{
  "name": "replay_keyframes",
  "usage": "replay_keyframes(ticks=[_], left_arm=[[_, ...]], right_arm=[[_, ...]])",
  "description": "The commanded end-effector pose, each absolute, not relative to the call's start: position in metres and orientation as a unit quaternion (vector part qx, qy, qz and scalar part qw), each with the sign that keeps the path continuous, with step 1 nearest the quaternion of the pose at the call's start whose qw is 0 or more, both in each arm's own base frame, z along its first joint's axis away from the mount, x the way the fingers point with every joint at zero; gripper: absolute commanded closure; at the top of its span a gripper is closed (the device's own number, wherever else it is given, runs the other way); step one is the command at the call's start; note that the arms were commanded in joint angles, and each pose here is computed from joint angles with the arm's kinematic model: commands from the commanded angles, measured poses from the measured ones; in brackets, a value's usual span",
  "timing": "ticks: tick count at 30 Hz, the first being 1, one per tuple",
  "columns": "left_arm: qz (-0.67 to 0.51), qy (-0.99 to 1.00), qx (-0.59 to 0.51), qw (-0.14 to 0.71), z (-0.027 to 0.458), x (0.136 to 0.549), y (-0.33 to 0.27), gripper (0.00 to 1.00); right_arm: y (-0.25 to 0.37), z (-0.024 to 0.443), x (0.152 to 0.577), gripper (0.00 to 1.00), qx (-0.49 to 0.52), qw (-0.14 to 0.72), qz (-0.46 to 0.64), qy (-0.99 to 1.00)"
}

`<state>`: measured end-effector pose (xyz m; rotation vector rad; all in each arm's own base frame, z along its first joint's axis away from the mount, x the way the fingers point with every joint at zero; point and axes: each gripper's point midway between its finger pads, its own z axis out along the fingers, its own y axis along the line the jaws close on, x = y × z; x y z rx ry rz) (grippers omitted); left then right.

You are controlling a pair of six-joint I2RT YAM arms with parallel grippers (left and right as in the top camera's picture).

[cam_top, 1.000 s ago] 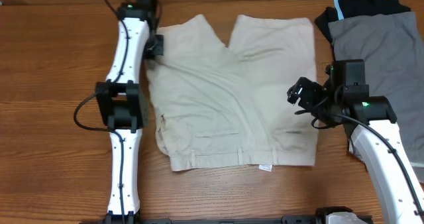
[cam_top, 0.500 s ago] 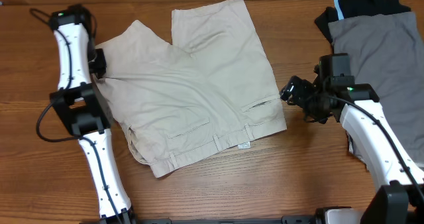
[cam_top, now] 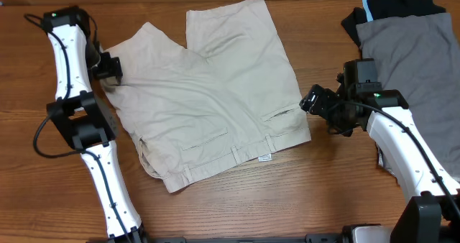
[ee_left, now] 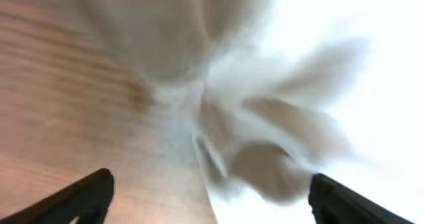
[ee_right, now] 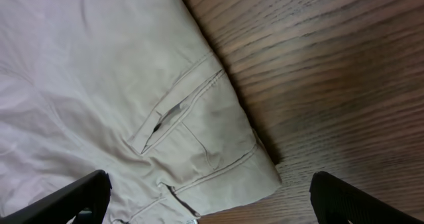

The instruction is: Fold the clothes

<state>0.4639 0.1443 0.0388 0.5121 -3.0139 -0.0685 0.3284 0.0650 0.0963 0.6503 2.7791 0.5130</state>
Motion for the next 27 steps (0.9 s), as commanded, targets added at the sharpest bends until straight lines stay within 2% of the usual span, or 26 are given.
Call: replay_keyframes(ticks=[1, 8, 14, 19, 27], left_arm=[[-0.011, -0.981, 0.164, -0.105, 0.159, 0.479, 0.141, 0.00], [0.041, -0.959, 0.130, -0.249, 0.285, 0.462, 0.109, 0.00], [0.093, -0.938, 0.014, -0.333, 0.357, 0.442, 0.051, 0.00], [0.105, -0.932, -0.066, -0.341, 0.366, 0.439, 0.004, 0.00], [0.102, -0.934, -0.154, -0.306, 0.339, 0.450, -0.067, 0.00]], right_arm=[[0.072, 0.118, 0.334, 0.00, 0.206, 0.142, 0.195, 0.948], [0.071, 0.150, 0.324, 0.00, 0.194, 0.163, 0.199, 0.947], [0.072, 0.138, 0.309, 0.00, 0.193, 0.133, 0.184, 0.954], [0.081, 0.124, 0.314, 0.00, 0.178, 0.133, 0.174, 0.959], [0.080, 0.072, 0.310, 0.00, 0.182, 0.083, 0.146, 0.969]])
